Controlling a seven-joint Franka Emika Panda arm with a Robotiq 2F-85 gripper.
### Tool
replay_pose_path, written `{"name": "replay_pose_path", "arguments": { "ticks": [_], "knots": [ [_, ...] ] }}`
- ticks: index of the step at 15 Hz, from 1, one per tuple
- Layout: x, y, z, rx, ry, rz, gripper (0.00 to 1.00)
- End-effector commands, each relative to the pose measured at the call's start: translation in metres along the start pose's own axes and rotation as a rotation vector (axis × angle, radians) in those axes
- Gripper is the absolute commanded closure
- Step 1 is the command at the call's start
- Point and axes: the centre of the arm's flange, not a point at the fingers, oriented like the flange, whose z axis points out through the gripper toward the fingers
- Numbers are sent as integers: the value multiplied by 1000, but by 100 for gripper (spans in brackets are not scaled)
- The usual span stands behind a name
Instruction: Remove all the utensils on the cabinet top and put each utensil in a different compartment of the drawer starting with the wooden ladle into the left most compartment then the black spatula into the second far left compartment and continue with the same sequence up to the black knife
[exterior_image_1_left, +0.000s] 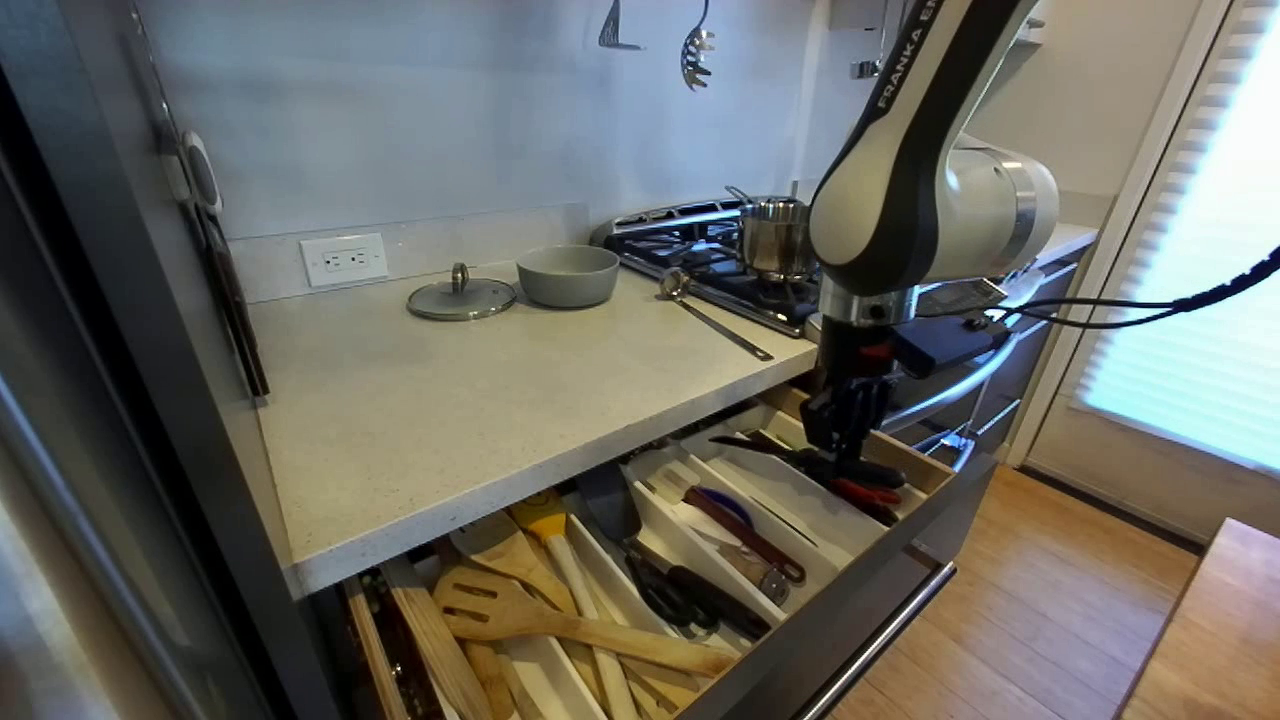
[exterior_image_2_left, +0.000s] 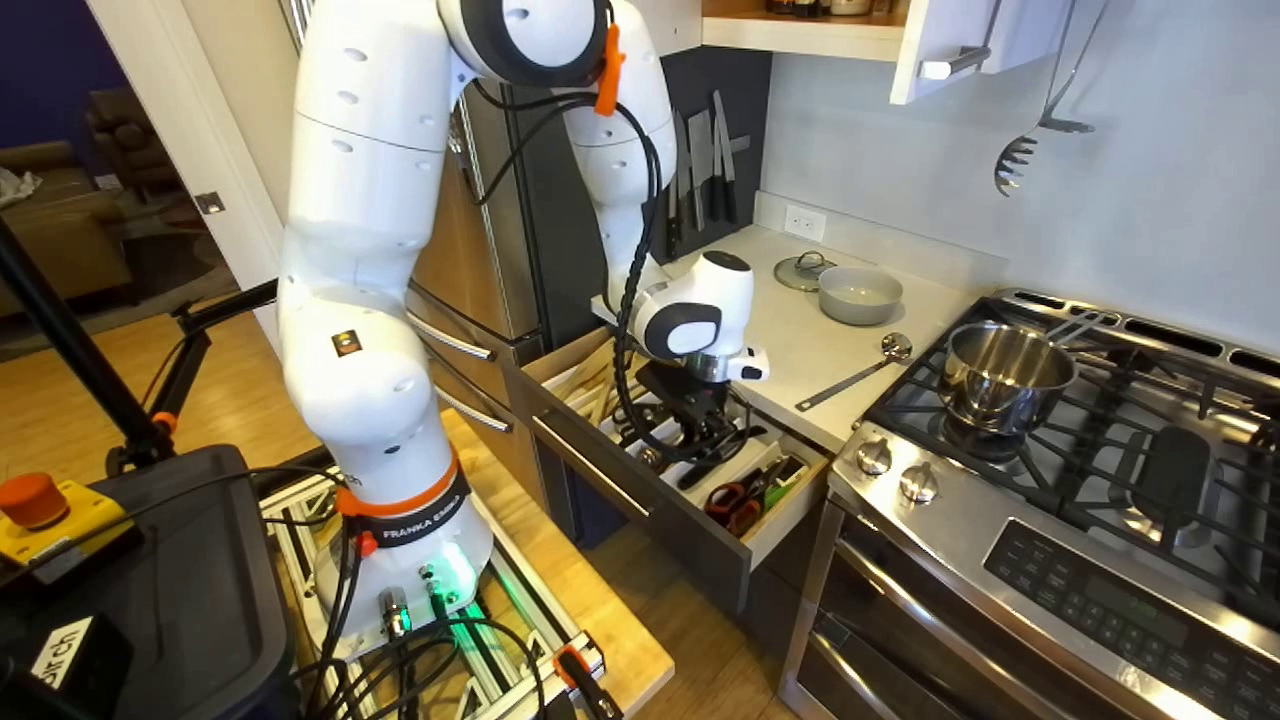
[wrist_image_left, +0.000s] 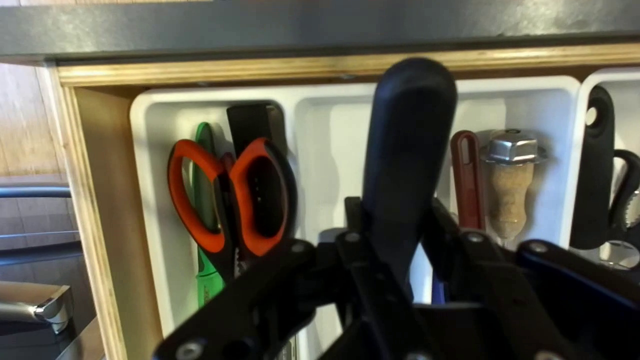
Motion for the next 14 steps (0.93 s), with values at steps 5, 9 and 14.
{"name": "replay_pose_path", "arguments": {
  "ticks": [5,9,14],
  "knots": [
    [9,0,34,-24,50,-7,92],
    [10,-1,45,-28,63,-6,92],
    [12,-2,56,-30,68,-3,92]
  ]
}}
